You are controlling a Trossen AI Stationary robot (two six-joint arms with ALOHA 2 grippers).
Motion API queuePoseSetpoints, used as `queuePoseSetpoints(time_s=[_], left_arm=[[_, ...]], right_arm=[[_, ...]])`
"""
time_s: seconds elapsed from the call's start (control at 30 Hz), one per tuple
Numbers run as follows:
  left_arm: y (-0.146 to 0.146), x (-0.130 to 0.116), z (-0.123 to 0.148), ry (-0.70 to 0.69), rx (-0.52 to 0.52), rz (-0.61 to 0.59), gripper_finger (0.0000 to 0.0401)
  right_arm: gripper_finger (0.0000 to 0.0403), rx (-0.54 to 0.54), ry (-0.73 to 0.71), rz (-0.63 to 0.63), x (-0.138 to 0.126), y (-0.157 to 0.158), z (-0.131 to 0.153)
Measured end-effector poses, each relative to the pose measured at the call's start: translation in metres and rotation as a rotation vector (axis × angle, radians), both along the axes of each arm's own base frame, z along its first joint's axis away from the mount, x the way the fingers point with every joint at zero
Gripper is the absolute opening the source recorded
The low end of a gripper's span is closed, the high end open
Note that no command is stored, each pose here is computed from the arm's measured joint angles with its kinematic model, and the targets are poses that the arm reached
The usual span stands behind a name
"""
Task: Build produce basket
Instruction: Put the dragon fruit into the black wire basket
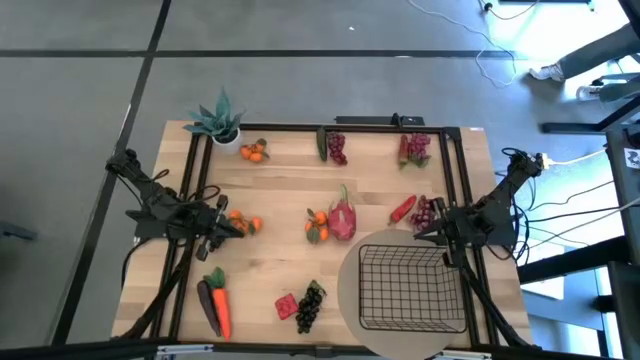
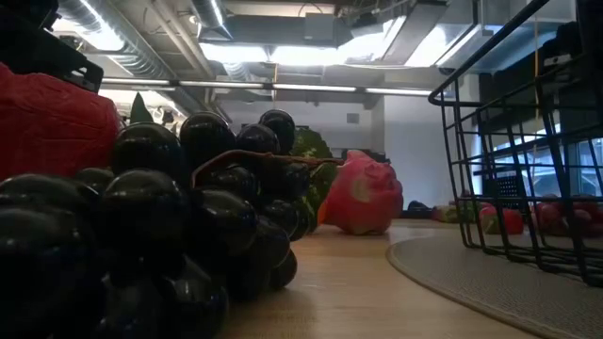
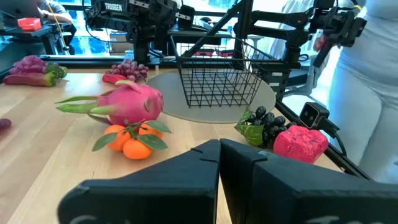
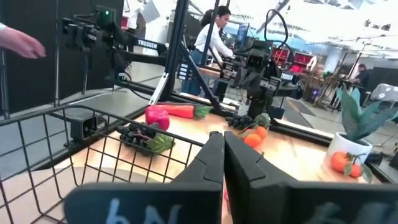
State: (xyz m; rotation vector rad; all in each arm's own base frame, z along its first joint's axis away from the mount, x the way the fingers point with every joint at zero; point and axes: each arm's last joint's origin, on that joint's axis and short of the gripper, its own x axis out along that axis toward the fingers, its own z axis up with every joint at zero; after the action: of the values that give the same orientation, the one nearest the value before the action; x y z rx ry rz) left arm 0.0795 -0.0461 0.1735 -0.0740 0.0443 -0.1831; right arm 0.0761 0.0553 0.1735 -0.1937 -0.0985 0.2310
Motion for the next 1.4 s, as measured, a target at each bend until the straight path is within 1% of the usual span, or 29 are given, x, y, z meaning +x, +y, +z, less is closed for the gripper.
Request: queuePoseSetpoints(time_s=[0.1, 0.17, 0.23, 0.4, 0.47, 0.6, 0.7, 0.8, 0.9, 1.0, 1.1, 1.23, 1.4], left_arm=[[0.000, 0.000, 0.000, 0.000, 0.000, 0.000, 0.0000], [0.000, 0.000, 0.000, 0.000, 0.001, 0.000, 0.0000], [0.000, 0.000, 0.000, 0.000, 0.000, 0.000, 0.0000], [0.000, 0.000, 0.000, 0.000, 0.000, 0.000, 0.0000], [0.000, 0.000, 0.000, 0.000, 0.000, 0.000, 0.0000], [0.000, 0.000, 0.000, 0.000, 0.000, 0.000, 0.0000], [0.000, 0.000, 0.000, -0.005, 0.007, 0.006, 0.0000], [0.002, 0.001, 0.005, -0.051, -0.016, 0.073, 0.0000], [0.006, -0.003, 0.025, -0.114, -0.047, 0.099, 0.0000], [0.011, -0.009, 0.050, -0.156, -0.033, 0.109, 0.0000], [0.018, -0.016, 0.079, -0.191, -0.035, 0.161, 0.0000], [0.021, -0.018, 0.110, -0.151, 0.003, 0.248, 0.0000], [0.017, -0.009, 0.151, -0.043, 0.059, 0.330, 0.0000]], right_arm=[[0.0000, 0.017, 0.004, 0.002, 0.000, 0.000, 0.000], [0.0000, 0.053, 0.013, 0.005, 0.000, 0.000, 0.000], [0.0000, 0.128, 0.030, 0.016, 0.000, 0.000, 0.000], [0.0000, 0.245, 0.055, 0.011, 0.000, 0.000, 0.000], [0.0000, 0.272, 0.055, 0.014, 0.000, 0.000, 0.001], [0.0000, 0.280, 0.047, 0.013, 0.000, 0.000, 0.002], [0.0000, 0.299, 0.045, -0.049, 0.000, -0.002, 0.002], [0.0000, 0.322, 0.042, -0.123, 0.001, -0.004, 0.002], [0.0000, 0.326, 0.038, -0.167, 0.001, -0.006, 0.002], [0.0000, 0.329, 0.035, -0.210, 0.001, -0.007, 0.002], [0.0000, 0.331, 0.033, -0.229, 0.001, -0.008, 0.002], [0.0000, 0.332, 0.032, -0.229, 0.001, -0.007, 0.002], [0.0000, 0.334, 0.031, -0.228, 0.001, -0.008, 0.002]])
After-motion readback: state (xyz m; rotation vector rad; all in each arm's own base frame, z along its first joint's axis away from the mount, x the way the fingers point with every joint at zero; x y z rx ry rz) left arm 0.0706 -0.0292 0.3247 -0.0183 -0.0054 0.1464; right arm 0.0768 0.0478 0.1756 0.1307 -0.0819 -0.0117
